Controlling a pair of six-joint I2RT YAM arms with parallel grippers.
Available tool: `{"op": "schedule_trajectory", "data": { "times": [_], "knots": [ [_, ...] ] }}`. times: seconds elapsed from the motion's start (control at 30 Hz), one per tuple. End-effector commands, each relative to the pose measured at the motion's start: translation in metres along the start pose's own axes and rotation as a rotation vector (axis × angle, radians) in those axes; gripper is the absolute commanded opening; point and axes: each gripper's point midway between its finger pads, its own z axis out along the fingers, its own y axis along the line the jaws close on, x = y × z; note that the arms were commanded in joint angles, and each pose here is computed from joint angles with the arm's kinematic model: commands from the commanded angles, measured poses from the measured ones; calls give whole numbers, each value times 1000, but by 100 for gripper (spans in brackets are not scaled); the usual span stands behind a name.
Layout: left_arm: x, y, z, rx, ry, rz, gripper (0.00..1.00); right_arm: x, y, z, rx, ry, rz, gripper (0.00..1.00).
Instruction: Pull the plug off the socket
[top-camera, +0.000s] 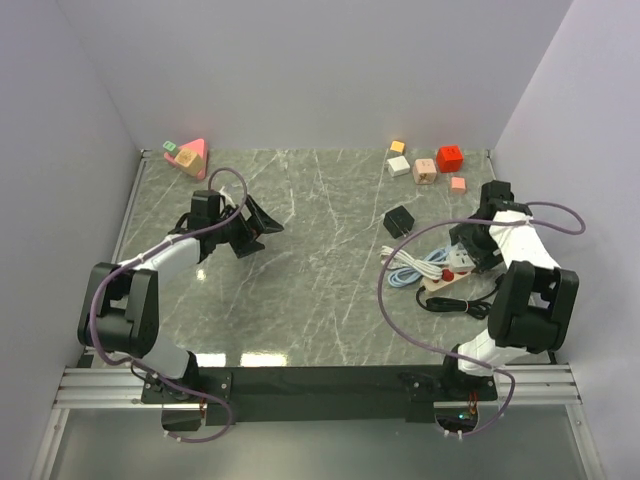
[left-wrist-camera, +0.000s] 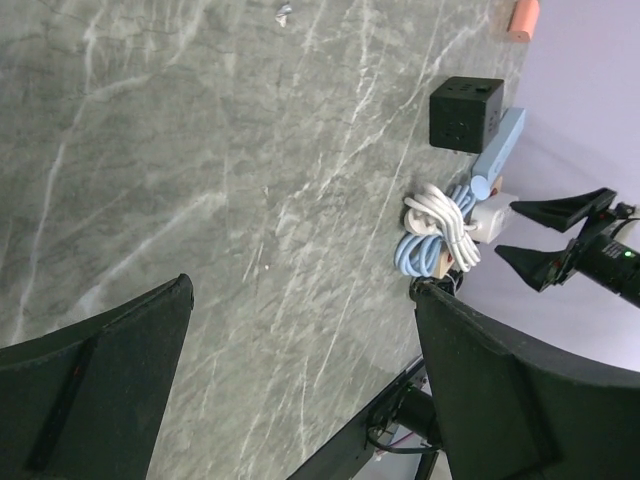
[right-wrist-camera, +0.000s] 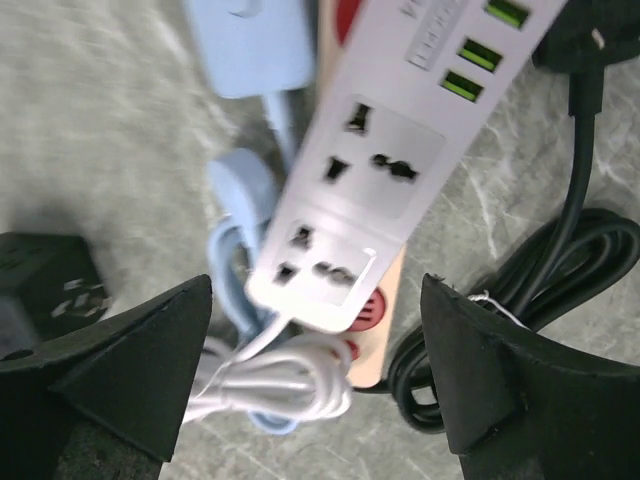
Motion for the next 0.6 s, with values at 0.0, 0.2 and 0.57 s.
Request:
{"op": "schedule_trajectory", "data": {
  "times": [0.0,0.2,0.57],
  "knots": [
    [0,-9,-8,24,-20,48,98,-25,11,-39,-72,-95,-3,91],
    [-4,-12,-12,29,-41,61,98,17,66,-89,-392,-114,-317,95],
    [3,-13,-19,35,-37,38,99,41,174,-60,-400,-264,-910,100]
  ]
}}
